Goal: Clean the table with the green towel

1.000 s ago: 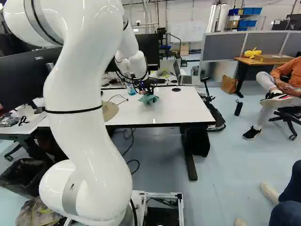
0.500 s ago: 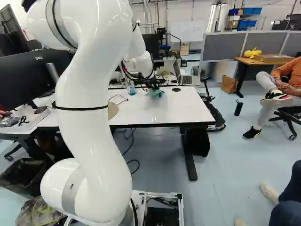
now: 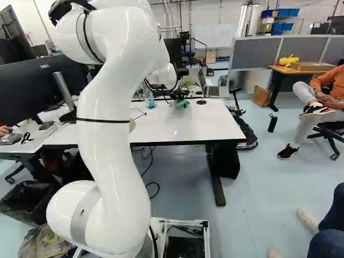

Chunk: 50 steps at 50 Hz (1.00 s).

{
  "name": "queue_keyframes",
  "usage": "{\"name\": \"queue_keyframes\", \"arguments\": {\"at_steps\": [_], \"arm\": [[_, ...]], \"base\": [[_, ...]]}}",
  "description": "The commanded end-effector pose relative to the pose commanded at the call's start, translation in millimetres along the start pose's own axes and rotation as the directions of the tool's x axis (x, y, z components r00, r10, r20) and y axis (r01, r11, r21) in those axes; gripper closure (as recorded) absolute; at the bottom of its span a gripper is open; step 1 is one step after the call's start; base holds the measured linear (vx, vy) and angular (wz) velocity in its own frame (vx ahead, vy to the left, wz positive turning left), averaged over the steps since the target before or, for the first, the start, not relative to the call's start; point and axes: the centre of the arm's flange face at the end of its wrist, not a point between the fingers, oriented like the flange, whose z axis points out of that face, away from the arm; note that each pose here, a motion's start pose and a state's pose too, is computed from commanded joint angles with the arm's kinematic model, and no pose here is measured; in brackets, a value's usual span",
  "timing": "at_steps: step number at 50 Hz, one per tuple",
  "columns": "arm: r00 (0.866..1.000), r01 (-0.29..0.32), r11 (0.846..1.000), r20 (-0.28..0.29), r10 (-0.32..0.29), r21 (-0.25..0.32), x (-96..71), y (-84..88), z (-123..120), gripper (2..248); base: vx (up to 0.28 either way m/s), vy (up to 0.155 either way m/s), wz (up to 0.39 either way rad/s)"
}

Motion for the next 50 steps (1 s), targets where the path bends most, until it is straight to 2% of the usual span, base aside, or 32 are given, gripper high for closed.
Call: {"name": "queue_keyframes", "arguments": {"at_steps": [14, 22, 34, 50], "arm": [[0.999, 0.018, 1.0, -0.045, -0.017, 0.017, -0.1, -17.1, 20, 198], [0.999, 0.031, 0.999, -0.045, -0.03, 0.029, -5.3, -29.6, 28, 198], [0.999, 0.032, 0.999, -0.032, -0.031, 0.029, -13.0, -30.1, 41, 198], [0.999, 0.032, 0.999, -0.032, -0.031, 0.029, -13.0, -30.1, 41, 198]], "base": [[0.0, 0.0, 0.0], [0.0, 0.0, 0.0], [0.0, 0.0, 0.0], [0.0, 0.0, 0.0]]}}
